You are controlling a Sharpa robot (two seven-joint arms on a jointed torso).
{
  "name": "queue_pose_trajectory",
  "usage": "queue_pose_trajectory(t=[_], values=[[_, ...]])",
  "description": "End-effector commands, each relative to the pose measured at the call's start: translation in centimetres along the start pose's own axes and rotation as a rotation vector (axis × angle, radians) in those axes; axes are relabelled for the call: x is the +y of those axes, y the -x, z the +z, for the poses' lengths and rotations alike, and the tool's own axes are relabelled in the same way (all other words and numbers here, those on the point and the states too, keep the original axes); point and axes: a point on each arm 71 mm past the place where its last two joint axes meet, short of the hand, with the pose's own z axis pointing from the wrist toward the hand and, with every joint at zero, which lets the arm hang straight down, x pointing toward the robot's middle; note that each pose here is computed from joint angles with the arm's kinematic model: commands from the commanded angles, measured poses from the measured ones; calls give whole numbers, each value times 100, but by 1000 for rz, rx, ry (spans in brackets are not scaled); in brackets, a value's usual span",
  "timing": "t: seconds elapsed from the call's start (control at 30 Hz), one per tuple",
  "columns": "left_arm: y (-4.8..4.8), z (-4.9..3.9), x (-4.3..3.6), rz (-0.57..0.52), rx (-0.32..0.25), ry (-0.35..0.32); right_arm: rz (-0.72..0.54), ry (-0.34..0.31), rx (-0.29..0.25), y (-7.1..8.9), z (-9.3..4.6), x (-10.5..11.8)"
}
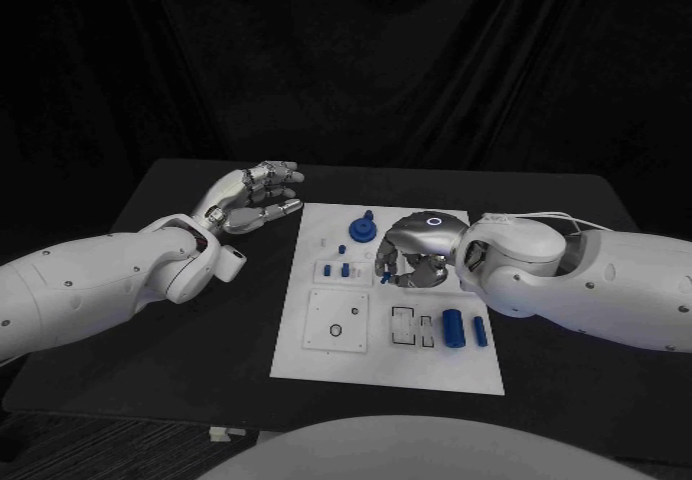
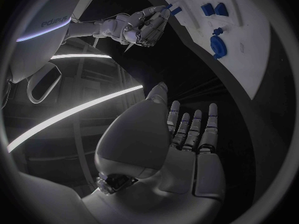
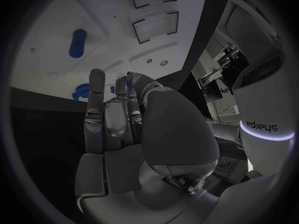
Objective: Assemble the parts on the task board
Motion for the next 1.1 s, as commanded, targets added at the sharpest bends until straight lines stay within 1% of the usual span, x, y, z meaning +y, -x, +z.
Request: queue_pose_trajectory(t=[0.03,0.27,0.47,0.73,1.1], values=[[-33,13,-32,-19,11,-43,-52,1,59,-85,68,46],[-59,30,-27,-23,18,-43,-94,37,82,-183,223,186],[-78,38,-18,-27,22,-41,-107,61,87,-225,295,283],[-84,34,-13,-29,24,-39,-106,79,87,-259,342,369],[-91,33,-15,-31,26,-38,-102,86,89,-284,366,413]])
